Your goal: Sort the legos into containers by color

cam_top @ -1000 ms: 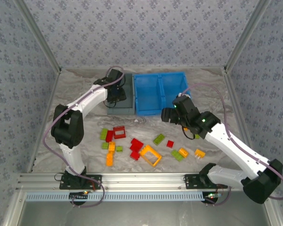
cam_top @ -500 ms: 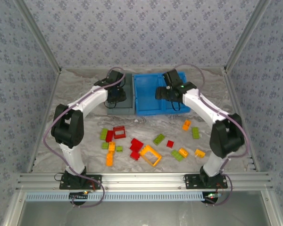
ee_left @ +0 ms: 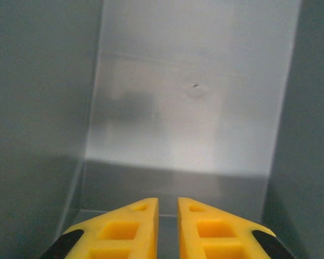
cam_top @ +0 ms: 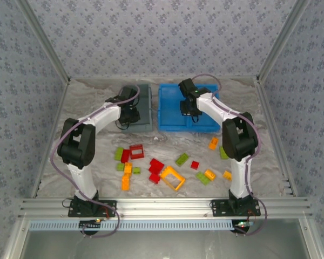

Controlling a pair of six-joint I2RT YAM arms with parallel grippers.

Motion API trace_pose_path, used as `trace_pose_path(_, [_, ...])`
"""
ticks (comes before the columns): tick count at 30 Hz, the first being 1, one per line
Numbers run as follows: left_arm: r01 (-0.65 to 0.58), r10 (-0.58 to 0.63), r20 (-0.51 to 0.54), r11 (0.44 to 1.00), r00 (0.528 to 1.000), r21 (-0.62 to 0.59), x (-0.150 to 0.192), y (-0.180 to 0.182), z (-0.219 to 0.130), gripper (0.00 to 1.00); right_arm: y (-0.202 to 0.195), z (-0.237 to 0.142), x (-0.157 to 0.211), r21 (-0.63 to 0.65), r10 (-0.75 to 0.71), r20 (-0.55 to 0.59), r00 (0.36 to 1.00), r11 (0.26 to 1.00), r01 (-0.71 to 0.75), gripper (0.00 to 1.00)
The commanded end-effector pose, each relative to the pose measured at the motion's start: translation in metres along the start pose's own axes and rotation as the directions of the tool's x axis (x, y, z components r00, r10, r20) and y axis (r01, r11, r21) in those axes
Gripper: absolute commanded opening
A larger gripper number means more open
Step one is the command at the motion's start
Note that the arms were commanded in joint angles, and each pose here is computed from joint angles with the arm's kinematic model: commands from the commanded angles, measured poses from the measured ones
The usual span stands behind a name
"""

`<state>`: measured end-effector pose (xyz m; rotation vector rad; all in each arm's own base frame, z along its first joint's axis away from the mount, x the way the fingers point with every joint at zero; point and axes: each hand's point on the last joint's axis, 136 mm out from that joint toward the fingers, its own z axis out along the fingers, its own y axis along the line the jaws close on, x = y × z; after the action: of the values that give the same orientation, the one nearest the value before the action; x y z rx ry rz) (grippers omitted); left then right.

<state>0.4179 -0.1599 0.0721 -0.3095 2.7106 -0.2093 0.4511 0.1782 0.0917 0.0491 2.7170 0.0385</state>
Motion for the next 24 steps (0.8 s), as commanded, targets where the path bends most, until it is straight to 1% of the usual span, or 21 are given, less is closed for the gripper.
trace_pose_path(1, [0.011,-0.011,-0.004,0.999,1.0,0.032,-0.002,-0.001,0.008,0.15,-0.011,-0.018,-0.001,0.033,0.002,0.011,1.0,0.999,-0.002,0.22])
trace_pose_path(5, [0.009,-0.01,0.015,0.997,1.0,0.076,-0.009,-0.011,-0.001,0.15,-0.002,-0.022,-0.006,0.003,-0.017,0.024,1.0,1.0,0.017,0.21])
trace_pose_path(8, [-0.022,0.017,0.039,0.994,0.999,0.107,-0.016,-0.023,-0.012,0.15,0.01,-0.02,-0.008,-0.028,-0.036,0.016,0.999,0.999,0.037,0.19])
trace_pose_path(10, [-0.042,0.038,0.032,0.992,0.999,0.122,-0.016,-0.03,-0.014,0.15,0.017,-0.018,-0.008,-0.036,-0.049,0.01,0.999,0.998,0.049,0.19])
trace_pose_path(18, [-0.07,0.069,0.011,0.989,0.998,0.129,-0.007,-0.041,-0.006,0.14,0.03,-0.013,-0.014,-0.048,-0.043,0.015,0.999,0.998,0.044,0.19])
trace_pose_path(24, [-0.083,0.081,0.022,0.99,0.996,0.116,-0.008,-0.04,-0.011,0.14,0.036,-0.007,-0.017,-0.058,-0.041,0.007,0.999,0.997,0.042,0.19])
